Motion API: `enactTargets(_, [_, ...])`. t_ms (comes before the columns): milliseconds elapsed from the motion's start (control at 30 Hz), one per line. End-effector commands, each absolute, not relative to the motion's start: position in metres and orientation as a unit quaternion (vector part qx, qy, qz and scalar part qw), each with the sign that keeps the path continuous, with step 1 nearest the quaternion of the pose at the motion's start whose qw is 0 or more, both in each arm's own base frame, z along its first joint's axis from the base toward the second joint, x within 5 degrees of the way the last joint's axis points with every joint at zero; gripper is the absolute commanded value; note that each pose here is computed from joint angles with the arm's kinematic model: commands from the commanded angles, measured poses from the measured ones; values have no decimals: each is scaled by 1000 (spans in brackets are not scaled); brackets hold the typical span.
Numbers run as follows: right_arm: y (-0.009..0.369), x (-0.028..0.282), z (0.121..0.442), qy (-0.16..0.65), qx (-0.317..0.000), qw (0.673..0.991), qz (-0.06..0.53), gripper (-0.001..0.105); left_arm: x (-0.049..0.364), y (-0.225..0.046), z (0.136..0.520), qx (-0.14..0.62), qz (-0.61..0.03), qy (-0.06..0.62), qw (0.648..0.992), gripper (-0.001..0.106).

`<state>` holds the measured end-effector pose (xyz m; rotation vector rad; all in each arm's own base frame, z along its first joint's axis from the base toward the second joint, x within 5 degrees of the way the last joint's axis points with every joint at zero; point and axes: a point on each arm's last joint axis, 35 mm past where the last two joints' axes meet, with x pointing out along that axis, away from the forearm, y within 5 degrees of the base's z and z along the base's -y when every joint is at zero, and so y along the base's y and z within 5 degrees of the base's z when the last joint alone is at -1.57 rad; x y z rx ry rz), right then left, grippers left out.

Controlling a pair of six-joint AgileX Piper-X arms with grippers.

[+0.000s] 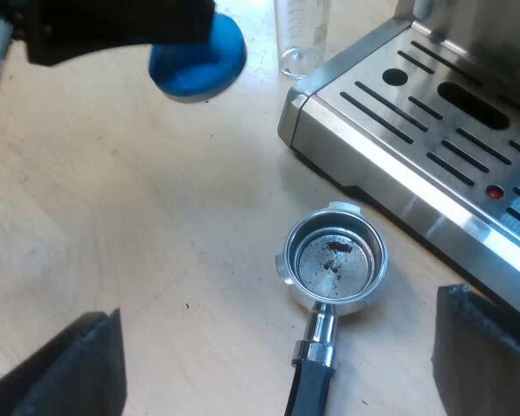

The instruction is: Grind coffee beans and then tamp

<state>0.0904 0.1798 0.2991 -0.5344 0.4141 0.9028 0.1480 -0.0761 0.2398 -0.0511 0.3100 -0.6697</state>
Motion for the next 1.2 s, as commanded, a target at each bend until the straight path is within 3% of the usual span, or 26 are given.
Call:
enactTargets(33, [178, 91, 301, 191, -255, 846, 427, 74, 142, -73, 248, -29, -328, 134, 935, 1])
enactTargets(333, [173, 90, 280, 216, -271, 842, 414, 74, 132, -69, 253, -29, -328, 130, 935, 1])
enactTargets(500, [165, 99, 264, 242, -252, 853, 387, 74, 129, -68, 257, -31, -337, 119, 934, 1])
enactTargets(667, [160, 110, 265, 251, -224, 853, 398, 74, 128, -68, 261, -32, -344, 115, 931, 1])
enactTargets(767, [157, 115, 265, 242, -240, 852, 398, 74, 127, -68, 262, -30, -342, 138, 929, 1])
enactTargets(933, [158, 117, 268, 229, -233, 858, 397, 74, 125, -67, 265, -28, -340, 165, 925, 1])
enactTargets(1200, [160, 116, 269, 227, -218, 849, 425, 74, 126, -67, 275, -30, -344, 149, 927, 1])
